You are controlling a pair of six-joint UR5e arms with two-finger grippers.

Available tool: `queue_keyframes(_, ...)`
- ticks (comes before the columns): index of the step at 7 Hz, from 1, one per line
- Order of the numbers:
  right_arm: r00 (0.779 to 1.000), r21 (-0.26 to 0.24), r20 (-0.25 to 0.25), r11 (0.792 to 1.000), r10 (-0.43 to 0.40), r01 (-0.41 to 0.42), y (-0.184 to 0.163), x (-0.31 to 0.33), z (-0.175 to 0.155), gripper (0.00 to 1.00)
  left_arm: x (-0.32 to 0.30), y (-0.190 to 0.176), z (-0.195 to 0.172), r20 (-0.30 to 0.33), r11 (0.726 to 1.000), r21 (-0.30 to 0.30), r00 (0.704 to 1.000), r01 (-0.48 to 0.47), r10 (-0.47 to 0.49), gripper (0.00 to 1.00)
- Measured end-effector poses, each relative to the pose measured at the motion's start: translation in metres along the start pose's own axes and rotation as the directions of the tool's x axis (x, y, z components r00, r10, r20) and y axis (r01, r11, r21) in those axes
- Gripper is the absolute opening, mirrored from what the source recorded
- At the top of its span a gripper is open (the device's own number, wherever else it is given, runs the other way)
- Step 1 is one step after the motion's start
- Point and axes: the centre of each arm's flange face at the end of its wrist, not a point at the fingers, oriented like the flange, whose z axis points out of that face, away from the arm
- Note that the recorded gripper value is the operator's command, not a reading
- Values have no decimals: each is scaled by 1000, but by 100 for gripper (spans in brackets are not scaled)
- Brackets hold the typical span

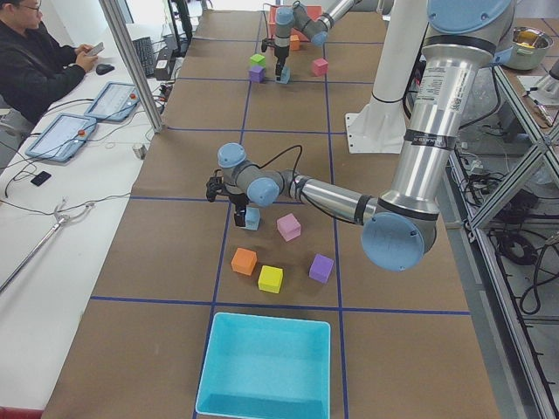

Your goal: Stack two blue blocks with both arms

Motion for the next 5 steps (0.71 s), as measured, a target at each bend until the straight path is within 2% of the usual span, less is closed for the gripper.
queue_keyframes(1,1000,0,4,1000,0,0,1,-1,1,86,2,2,4,0,1000,-5,1000,-3,3,99)
queue_keyframes(2,1000,0,7,1000,-1,1,1,-2,0,81,4,3,6,0,1000,-8,1000,-6,6,94)
queue_keyframes(4,1000,0,16,1000,-10,10,2,-5,-3,60,10,7,14,-2,1000,-15,1000,-22,22,93)
queue_keyframes(5,1000,-3,19,1000,-17,17,2,-5,-4,60,11,7,19,-4,999,-14,1000,-30,30,93)
